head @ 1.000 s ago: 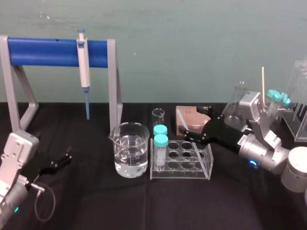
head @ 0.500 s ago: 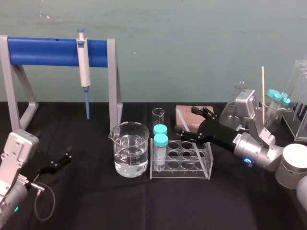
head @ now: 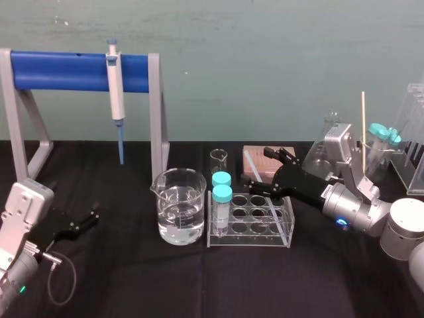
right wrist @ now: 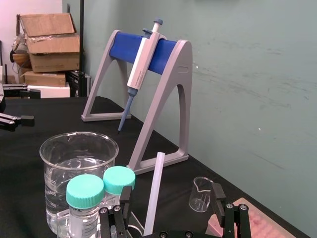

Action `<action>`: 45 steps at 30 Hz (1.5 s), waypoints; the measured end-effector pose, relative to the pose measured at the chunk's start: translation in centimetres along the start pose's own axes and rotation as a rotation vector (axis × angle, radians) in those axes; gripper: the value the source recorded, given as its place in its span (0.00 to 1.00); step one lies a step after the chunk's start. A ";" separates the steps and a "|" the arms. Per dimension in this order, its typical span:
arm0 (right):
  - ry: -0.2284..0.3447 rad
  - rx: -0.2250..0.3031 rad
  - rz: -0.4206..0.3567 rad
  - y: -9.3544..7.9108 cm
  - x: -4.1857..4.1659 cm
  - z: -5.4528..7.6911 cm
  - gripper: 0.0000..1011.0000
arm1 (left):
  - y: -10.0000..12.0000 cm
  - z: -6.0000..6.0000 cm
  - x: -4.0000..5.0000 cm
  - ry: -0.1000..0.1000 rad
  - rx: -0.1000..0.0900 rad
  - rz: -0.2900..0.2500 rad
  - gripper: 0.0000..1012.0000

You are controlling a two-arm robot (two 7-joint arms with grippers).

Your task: Pick up the stirring rod with one hand, then place it down.

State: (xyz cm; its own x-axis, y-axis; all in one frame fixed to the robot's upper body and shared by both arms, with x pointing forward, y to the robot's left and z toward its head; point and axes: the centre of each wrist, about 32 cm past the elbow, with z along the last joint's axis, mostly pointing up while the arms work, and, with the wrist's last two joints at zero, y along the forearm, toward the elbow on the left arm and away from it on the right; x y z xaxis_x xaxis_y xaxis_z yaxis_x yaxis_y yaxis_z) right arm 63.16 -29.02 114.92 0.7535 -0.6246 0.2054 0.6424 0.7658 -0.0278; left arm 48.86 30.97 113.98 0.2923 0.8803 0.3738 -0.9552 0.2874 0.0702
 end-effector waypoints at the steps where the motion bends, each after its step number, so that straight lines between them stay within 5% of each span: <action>1: 0.000 0.000 0.000 0.0 0.00 0.0 0.99 | 0.0 0.0 0.00 0.000 0.000 0.000 0.99; 11: 0.000 0.000 0.000 0.0 0.00 0.0 0.95 | 0.0 0.0 0.00 0.000 0.000 0.000 0.99; 37: 0.000 0.000 -0.001 0.0 0.00 0.0 0.15 | 0.0 0.0 0.00 0.000 0.000 0.000 0.99; 45: 0.000 0.000 -0.001 0.0 -0.01 0.0 0.08 | 0.0 0.0 0.00 0.000 0.000 0.000 0.99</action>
State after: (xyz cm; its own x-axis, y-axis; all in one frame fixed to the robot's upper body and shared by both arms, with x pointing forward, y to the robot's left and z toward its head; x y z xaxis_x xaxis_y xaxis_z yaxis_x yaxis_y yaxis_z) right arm 63.14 -29.03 114.91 0.7528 -0.6253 0.2057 0.6431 0.7653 -0.0273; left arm 48.86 30.97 113.98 0.2923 0.8803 0.3737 -0.9552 0.2873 0.0702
